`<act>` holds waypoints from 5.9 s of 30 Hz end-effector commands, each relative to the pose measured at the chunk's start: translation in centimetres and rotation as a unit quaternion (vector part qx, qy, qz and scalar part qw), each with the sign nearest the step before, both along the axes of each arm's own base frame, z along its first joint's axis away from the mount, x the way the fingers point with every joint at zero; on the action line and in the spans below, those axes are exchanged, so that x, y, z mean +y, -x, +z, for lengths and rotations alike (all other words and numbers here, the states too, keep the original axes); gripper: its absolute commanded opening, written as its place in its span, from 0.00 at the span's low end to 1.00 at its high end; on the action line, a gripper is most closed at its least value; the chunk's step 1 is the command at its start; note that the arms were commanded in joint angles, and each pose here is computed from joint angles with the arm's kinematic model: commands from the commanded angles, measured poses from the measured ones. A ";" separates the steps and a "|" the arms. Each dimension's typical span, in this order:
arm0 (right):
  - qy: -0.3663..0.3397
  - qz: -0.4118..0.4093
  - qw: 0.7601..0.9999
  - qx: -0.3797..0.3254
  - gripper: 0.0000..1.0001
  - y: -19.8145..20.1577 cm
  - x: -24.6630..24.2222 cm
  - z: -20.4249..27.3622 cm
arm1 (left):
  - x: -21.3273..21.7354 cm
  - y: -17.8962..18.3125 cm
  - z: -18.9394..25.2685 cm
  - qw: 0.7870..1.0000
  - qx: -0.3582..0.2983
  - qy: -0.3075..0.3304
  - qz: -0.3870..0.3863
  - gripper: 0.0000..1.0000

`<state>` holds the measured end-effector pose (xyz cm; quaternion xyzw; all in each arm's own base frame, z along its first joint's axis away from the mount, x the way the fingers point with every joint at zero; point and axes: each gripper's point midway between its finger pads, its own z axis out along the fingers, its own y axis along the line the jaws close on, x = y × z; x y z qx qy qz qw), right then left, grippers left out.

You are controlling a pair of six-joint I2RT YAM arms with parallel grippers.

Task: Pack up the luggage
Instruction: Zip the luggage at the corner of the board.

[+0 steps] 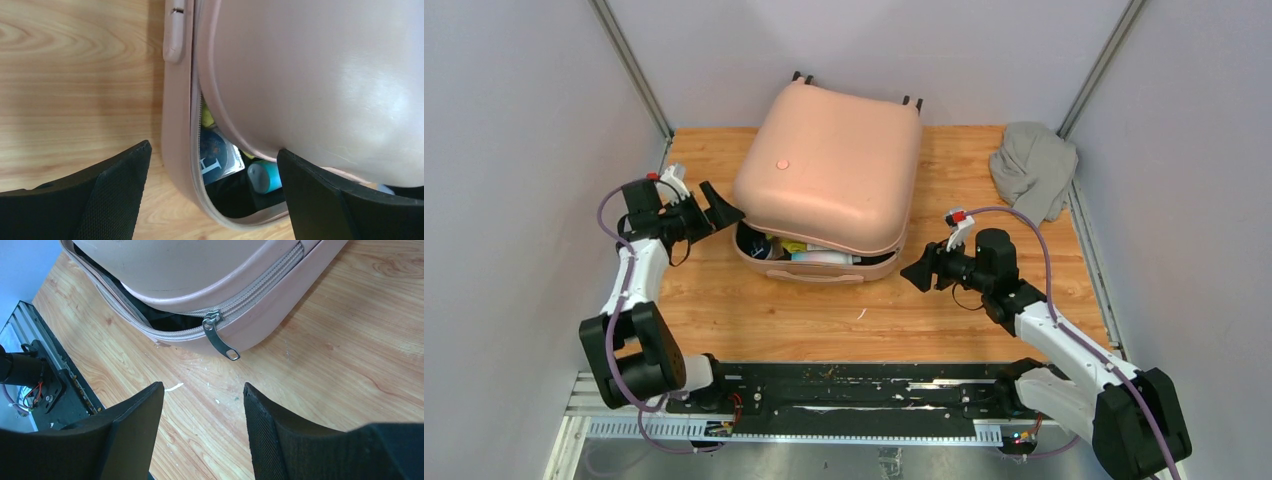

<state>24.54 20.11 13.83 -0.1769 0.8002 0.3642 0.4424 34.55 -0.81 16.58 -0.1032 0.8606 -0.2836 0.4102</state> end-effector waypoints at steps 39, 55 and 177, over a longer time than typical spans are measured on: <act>0.116 -0.017 0.988 -0.106 0.63 -1.7 0.2 7.7 | -4.6 -5.3 4.7 0.979 -0.155 0.116 -0.061 1.00; 0.369 0.040 0.887 -0.274 0.76 -3.0 9.0 9.2 | -6.0 -2.7 0.9 0.977 -0.111 0.165 -0.071 1.00; 0.055 0.030 0.994 -0.094 0.37 -5.5 1.3 -0.5 | 2.0 -1.9 -7.1 0.978 -0.020 -0.189 -0.090 0.00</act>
